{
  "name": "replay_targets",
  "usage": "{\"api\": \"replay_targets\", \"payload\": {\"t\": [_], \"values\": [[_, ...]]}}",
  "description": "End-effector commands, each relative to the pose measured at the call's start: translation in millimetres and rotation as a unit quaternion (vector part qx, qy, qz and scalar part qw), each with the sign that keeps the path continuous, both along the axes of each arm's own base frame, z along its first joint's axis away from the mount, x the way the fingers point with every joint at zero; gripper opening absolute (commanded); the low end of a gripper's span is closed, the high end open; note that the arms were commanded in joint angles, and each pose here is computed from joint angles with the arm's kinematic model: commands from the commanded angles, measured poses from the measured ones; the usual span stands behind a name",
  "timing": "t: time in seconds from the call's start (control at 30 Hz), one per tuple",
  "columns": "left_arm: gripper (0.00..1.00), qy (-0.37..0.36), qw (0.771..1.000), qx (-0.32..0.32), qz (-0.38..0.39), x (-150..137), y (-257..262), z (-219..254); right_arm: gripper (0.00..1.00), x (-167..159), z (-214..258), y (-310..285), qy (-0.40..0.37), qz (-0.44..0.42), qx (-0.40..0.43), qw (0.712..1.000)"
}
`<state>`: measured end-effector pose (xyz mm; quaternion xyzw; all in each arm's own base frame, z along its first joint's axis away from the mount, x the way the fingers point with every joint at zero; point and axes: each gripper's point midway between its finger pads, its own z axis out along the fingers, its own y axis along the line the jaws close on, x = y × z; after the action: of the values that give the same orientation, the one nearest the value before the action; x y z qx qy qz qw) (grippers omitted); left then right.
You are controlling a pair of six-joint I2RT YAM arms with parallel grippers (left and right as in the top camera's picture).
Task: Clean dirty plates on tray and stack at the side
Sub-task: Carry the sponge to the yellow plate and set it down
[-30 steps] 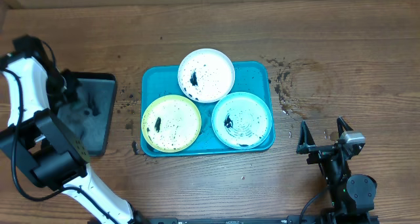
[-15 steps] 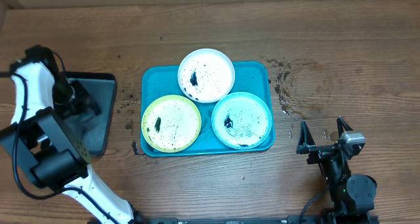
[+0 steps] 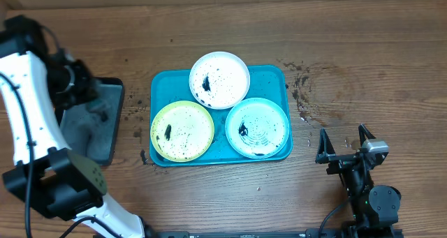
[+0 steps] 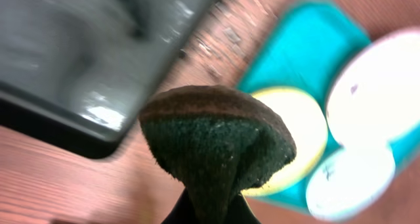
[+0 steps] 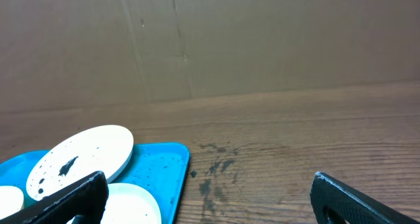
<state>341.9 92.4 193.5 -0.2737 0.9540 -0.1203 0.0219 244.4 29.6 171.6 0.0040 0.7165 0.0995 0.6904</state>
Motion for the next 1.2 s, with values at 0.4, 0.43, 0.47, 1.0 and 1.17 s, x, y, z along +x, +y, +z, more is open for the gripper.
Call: {"api": "replay_targets", "payload": {"t": [0.4,0.43,0.47,1.0,1.17], "values": [[0.04,0.045,0.96,-0.084,-0.263,-27,-207,-107,1.0,0,-2,-1,-0.002,-0.003,0.0,1.0],[0.04,0.048,0.963,-0.064,-0.256,-27,-205,-115,1.0,0,-2,-1,-0.002,-0.003,0.0,1.0],[0.04,0.051,0.965,-0.048,-0.254,-28,-203,-121,1.0,0,-2,-1,-0.002,-0.003,0.0,1.0],[0.52,0.048,0.969,0.019,-0.24,-30,-187,-162,1.0,0,-2,-1,-0.002,-0.003,0.0,1.0],[0.54,0.022,0.972,0.032,-0.231,-12,-179,-156,1.0,0,-2,-1,-0.002,-0.003,0.0,1.0]]}}
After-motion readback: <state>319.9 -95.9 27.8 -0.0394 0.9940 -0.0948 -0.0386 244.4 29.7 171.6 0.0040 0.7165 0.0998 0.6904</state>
